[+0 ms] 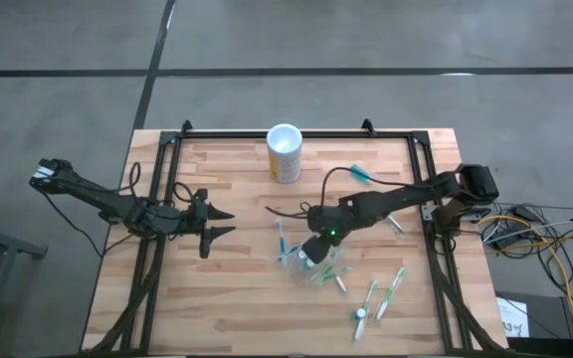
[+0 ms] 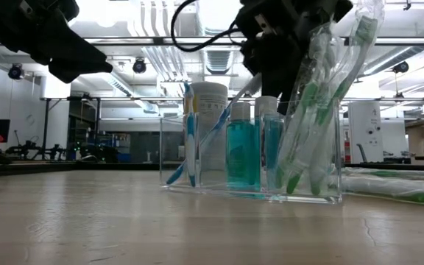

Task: Pick & Place toothbrushing station
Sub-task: Adjust the transparent organizer on the table

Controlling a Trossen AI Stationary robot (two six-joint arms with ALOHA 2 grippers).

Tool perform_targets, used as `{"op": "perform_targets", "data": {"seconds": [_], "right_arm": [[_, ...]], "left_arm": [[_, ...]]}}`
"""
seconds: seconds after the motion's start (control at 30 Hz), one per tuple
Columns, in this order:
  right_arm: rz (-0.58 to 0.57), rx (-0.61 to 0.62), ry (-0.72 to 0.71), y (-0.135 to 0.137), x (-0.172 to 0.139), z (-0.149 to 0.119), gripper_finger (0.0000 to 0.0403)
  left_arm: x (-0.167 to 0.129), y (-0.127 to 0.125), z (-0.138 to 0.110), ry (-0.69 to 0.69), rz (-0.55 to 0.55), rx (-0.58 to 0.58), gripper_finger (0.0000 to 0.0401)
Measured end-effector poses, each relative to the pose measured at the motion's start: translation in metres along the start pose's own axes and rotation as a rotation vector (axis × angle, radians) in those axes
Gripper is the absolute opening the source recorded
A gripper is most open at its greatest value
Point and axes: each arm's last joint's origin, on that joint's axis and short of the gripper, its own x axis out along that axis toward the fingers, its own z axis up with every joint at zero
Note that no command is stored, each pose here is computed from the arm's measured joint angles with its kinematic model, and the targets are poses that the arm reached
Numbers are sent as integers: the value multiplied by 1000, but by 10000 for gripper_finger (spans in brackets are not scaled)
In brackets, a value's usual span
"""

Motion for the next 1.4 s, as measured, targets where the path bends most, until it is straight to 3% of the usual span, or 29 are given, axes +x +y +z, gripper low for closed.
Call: {"op": "perform_targets", "data": {"seconds": [0.43,0.73,0.97,1.2,1.4], "right_arm": [[-118,-28,-257,-12,-78,-11,164],[16,-194,-370,-6,-124,-26,187],[39,-265,-353,0,-124,-38,189],[120,-484,-329,19,-113,-49,189],[144,-543,-259,24,-98,-47,188]], "left_arm": [[0,0,0,-1,0,0,158],[0,0,0,-1,0,-1,159],[0,0,0,-1,0,0,159],[0,0,0,-1,0,-1,158],[0,0,0,0,0,0,158]]}}
